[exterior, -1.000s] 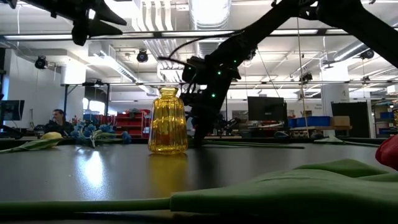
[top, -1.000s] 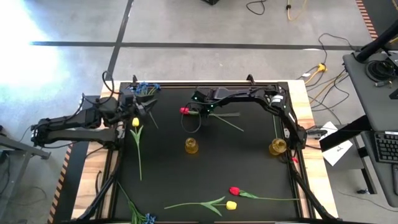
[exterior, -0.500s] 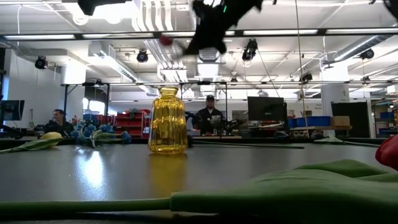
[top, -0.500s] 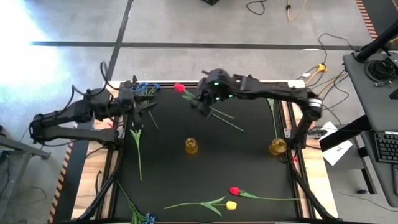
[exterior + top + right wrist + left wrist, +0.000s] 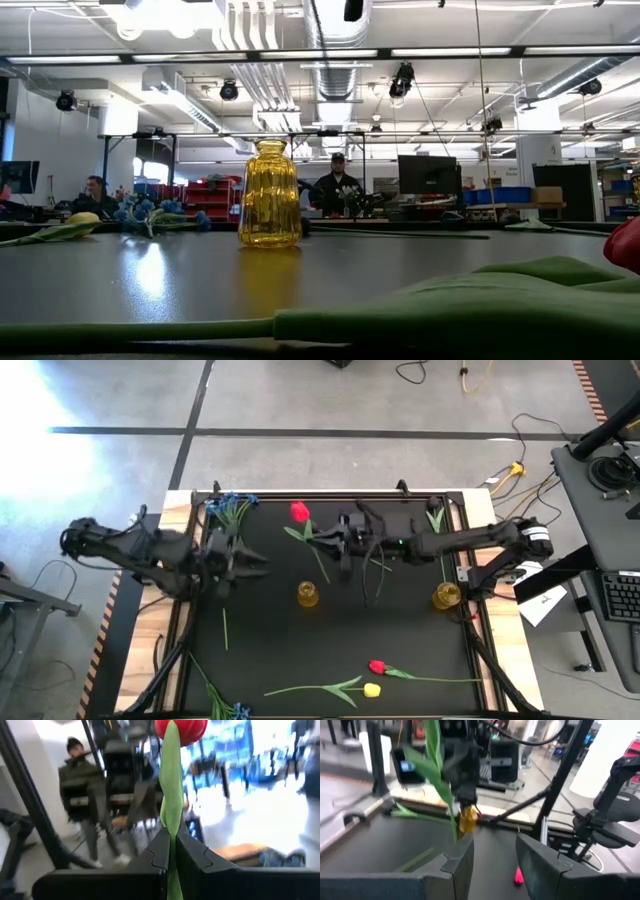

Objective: Sort flowers into vase by color
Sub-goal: Put the top red flower into the left yellow vase

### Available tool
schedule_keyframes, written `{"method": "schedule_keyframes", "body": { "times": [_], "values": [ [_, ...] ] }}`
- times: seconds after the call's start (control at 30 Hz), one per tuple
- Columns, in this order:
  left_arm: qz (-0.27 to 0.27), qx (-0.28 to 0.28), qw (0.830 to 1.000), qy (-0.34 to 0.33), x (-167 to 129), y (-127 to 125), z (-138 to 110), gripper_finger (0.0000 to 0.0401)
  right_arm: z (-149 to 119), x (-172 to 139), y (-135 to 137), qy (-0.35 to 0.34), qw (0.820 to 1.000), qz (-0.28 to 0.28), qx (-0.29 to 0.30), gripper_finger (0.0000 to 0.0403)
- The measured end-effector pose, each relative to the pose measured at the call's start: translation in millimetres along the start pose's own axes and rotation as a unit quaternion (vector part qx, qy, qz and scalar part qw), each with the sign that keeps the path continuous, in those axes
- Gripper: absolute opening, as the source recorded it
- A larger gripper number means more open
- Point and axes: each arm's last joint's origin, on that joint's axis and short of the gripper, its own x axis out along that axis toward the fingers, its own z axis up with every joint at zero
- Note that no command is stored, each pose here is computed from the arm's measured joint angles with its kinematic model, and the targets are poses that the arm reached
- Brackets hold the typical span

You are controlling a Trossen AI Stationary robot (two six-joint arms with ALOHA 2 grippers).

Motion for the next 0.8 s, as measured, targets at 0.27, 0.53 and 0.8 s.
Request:
{"method": "schedule_keyframes", "body": {
  "times": [0.27,0.53,0.8],
  "values": [
    [0.037,-0.111,0.985,0.126,-2.8,-22.2,-34.3,0.0135,-28.2,-2.7,0.4,-0.094,0.995,-0.03,0.0,0.0013],
    [0.108,-0.155,0.949,0.251,-0.9,-20.5,-64.2,0.0135,-68.8,11.9,-6.4,-0.099,0.994,-0.036,0.01,0.0013],
    [0.123,-0.16,0.923,0.326,4.3,-21.5,-79.1,0.0135,-87.6,22.9,-5.4,-0.079,0.996,-0.029,0.01,0.0013]
  ]
}}
